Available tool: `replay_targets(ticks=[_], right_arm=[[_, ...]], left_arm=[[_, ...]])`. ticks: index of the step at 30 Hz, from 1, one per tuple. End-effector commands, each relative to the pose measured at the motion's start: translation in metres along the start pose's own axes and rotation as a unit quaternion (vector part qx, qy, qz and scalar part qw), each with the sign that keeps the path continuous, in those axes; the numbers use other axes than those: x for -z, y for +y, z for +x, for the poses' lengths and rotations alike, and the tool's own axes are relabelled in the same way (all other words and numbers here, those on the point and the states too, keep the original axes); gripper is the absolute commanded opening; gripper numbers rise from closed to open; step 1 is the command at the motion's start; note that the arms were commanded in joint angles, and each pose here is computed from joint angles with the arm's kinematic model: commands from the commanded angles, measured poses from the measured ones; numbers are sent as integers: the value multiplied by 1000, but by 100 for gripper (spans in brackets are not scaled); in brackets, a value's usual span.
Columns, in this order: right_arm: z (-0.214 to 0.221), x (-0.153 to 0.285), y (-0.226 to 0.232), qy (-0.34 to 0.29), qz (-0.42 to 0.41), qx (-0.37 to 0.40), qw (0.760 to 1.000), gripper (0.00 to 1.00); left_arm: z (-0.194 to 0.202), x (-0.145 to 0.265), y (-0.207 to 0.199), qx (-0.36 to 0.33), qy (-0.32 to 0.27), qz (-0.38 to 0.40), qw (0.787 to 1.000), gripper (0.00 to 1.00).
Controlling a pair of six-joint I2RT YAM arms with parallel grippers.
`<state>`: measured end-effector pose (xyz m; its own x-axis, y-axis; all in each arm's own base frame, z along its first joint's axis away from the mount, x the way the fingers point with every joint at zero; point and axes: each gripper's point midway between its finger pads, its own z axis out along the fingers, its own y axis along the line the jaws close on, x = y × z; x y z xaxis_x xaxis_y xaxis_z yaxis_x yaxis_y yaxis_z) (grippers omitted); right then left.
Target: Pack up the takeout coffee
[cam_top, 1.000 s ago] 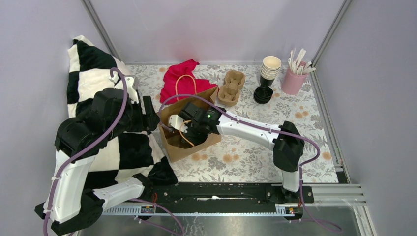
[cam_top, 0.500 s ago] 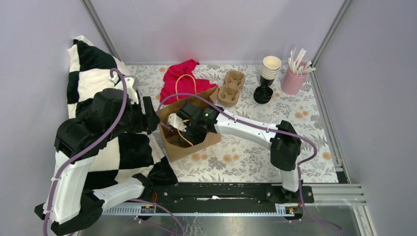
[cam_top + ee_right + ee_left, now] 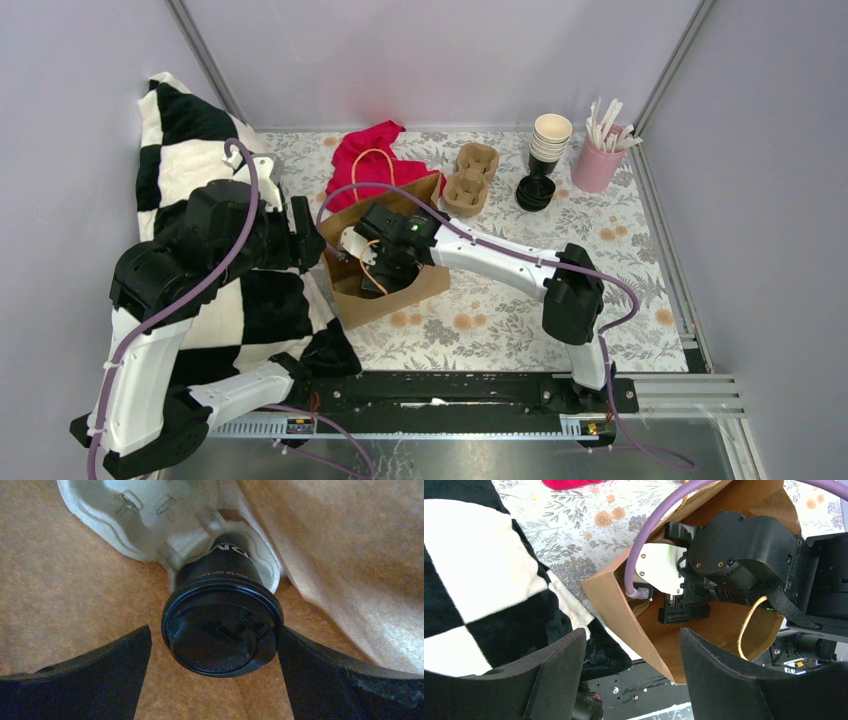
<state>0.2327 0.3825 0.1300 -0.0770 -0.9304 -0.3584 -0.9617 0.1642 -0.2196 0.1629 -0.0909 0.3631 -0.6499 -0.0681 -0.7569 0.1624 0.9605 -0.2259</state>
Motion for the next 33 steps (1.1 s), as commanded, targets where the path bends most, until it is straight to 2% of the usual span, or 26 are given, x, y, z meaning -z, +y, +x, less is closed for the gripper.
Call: replay_targets(ticks=[1, 5, 10, 20, 33], right_arm=[[6, 12, 22, 14, -52, -26, 998, 100], [-3, 31, 17, -10, -43, -37, 998, 100], [3, 48, 11, -4, -22, -49, 999, 100], [2, 66, 4, -38, 5, -63, 997, 100], [-17, 113, -2, -106, 25, -88, 990, 100]], left_arm=[[-12, -1, -6, 4, -25, 11, 1000, 73], [-11, -1, -7, 8, -24, 13, 1000, 73], [-10, -4, -7, 10, -20, 14, 1000, 73], [-2, -17, -15, 7, 0, 28, 1000, 72], [10, -27, -16, 12, 15, 32, 999, 65]])
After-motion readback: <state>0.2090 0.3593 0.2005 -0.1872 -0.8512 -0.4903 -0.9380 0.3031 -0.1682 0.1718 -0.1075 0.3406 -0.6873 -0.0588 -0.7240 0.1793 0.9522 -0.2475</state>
